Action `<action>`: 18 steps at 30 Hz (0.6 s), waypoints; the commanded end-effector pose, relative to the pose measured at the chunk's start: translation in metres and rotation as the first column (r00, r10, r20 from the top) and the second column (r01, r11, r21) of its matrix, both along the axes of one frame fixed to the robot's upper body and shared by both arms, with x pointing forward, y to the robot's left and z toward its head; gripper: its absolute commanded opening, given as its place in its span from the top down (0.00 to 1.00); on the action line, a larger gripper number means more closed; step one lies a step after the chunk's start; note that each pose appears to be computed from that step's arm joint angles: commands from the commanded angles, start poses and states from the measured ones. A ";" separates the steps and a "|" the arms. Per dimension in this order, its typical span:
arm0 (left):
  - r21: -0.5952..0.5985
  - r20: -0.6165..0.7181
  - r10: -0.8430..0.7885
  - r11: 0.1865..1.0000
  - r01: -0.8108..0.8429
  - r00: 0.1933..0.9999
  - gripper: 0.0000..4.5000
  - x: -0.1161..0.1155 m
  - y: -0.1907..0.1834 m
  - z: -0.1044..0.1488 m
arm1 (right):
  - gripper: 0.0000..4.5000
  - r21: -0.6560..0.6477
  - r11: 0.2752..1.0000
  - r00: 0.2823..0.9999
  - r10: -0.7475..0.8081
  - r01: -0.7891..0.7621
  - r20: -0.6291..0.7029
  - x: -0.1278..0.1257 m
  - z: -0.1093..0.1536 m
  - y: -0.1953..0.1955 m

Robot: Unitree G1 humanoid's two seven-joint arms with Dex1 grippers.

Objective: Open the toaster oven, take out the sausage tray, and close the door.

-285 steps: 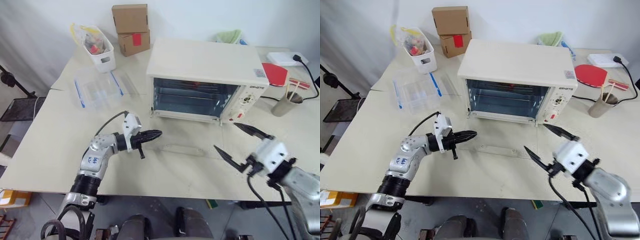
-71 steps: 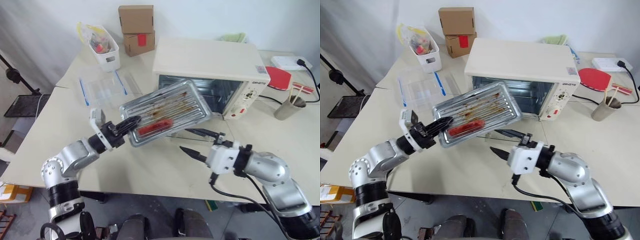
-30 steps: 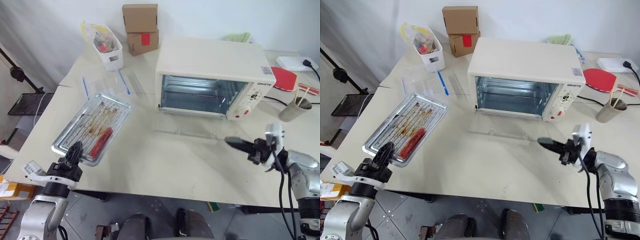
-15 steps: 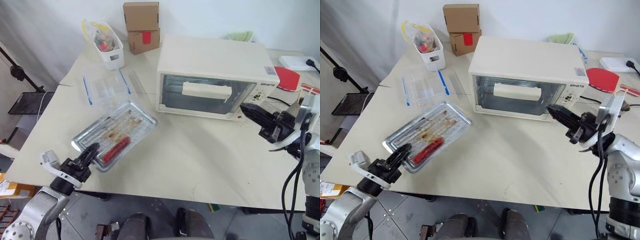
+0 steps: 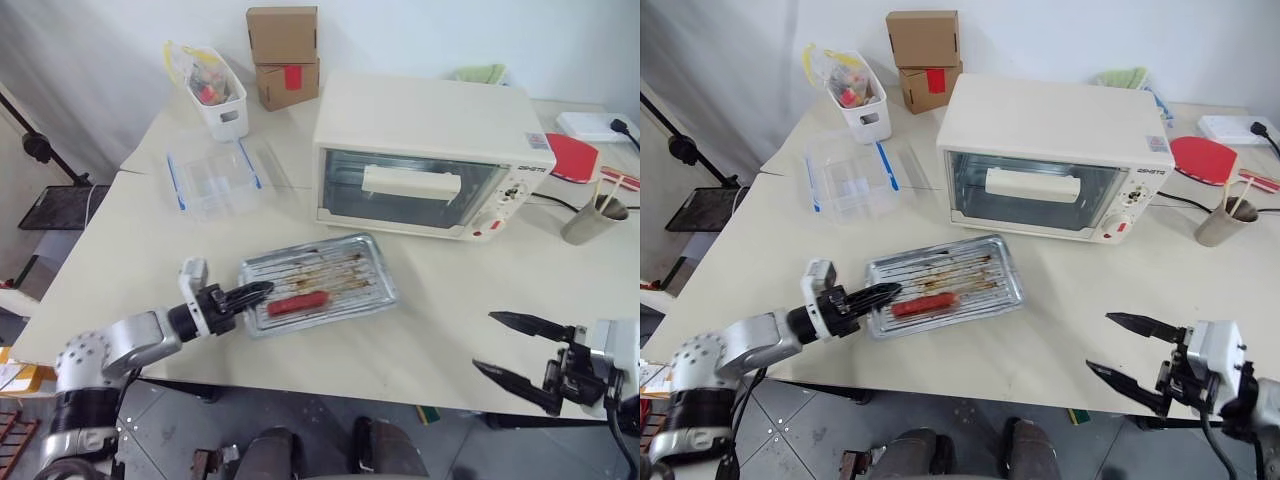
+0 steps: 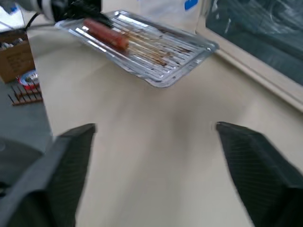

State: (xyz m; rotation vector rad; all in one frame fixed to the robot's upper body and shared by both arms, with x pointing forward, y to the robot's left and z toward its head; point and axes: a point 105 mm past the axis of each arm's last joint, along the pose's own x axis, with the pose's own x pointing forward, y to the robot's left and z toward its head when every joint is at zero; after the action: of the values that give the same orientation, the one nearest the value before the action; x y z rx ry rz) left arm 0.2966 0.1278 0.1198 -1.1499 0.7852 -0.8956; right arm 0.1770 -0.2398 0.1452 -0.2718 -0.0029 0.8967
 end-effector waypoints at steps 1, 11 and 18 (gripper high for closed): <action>0.009 0.005 -0.108 0.994 0.108 0.994 0.99 0.003 -0.021 -0.003 | 0.00 -0.051 0.998 0.998 -0.040 0.043 0.052 -0.012 0.005 -0.007; 0.163 0.018 -0.255 0.955 0.248 0.967 0.99 0.028 -0.070 -0.014 | 0.00 -0.066 0.991 0.993 -0.121 0.120 -0.010 -0.034 -0.008 -0.016; 0.204 0.007 -0.280 0.940 0.273 0.960 0.93 0.032 -0.072 -0.020 | 0.00 -0.087 0.990 0.993 -0.116 0.113 -0.020 -0.031 -0.003 -0.020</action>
State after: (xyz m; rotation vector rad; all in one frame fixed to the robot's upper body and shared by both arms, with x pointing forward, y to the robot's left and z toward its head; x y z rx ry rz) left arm 0.3322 0.0549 0.1154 -0.8627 0.9437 -1.0773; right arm 0.1454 -0.2575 0.1325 -0.3150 0.0965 0.7946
